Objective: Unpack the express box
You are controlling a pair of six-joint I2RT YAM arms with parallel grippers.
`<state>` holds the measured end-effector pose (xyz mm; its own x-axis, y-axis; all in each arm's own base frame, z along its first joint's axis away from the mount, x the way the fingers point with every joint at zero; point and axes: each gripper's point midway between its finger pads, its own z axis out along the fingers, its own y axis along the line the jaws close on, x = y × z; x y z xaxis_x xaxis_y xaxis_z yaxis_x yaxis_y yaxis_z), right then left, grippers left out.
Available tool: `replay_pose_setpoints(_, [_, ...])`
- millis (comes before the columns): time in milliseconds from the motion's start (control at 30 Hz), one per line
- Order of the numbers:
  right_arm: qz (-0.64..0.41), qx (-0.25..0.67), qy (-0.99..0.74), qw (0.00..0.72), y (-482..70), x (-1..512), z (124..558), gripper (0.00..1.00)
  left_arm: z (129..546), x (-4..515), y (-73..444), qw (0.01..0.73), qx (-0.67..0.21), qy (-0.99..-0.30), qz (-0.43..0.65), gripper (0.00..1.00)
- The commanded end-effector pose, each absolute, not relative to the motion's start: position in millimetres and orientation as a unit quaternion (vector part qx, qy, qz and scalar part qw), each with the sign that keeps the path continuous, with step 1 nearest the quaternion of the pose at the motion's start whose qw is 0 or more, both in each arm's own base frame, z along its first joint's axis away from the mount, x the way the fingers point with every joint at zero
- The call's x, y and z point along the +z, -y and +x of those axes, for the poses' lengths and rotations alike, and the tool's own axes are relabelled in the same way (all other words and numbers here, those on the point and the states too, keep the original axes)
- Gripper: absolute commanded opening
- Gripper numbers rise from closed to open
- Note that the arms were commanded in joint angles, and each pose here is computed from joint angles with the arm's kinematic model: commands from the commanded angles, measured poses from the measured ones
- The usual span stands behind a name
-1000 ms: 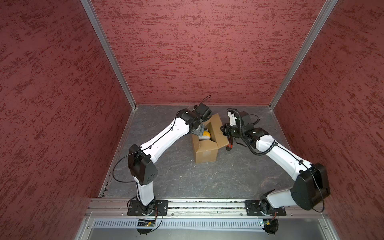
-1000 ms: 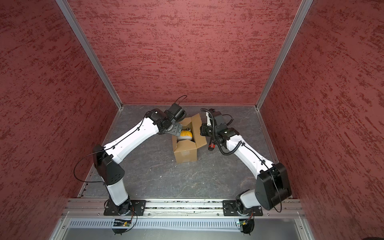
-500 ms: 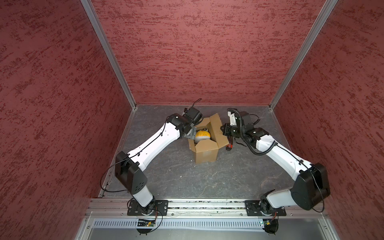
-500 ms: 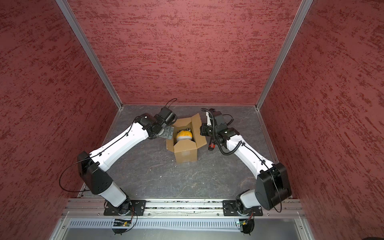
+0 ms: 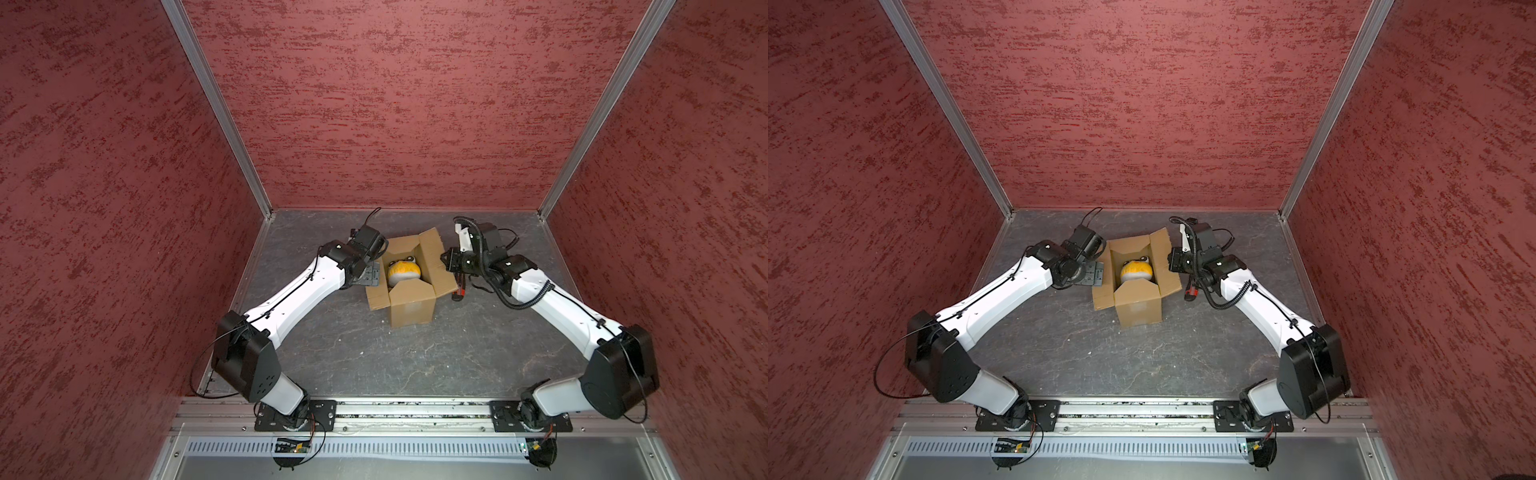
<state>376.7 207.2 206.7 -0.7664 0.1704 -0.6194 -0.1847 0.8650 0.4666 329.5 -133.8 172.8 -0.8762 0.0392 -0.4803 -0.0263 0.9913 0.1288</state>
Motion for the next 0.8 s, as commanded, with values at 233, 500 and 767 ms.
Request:
replay_pose_setpoints(233, [-0.004, 0.251, -0.918, 0.306, -210.8, 194.0, 376.5, 0.23, 345.3, 149.9, 160.1, 0.251, -0.026, -0.968, -0.019, 1.00])
replay_pose_setpoints(500, [-0.002, 0.233, -0.930, 0.283, -211.9, 176.0, 375.4, 0.29, 345.0, 135.0, 167.8, 0.245, -0.075, -0.966, -0.040, 1.00])
replay_pose_setpoints(767, [-0.002, 0.226, -0.936, 0.272, -213.2, 164.1, 372.4, 0.38, 343.2, 127.6, 169.3, 0.244, -0.106, -0.962, -0.058, 1.00])
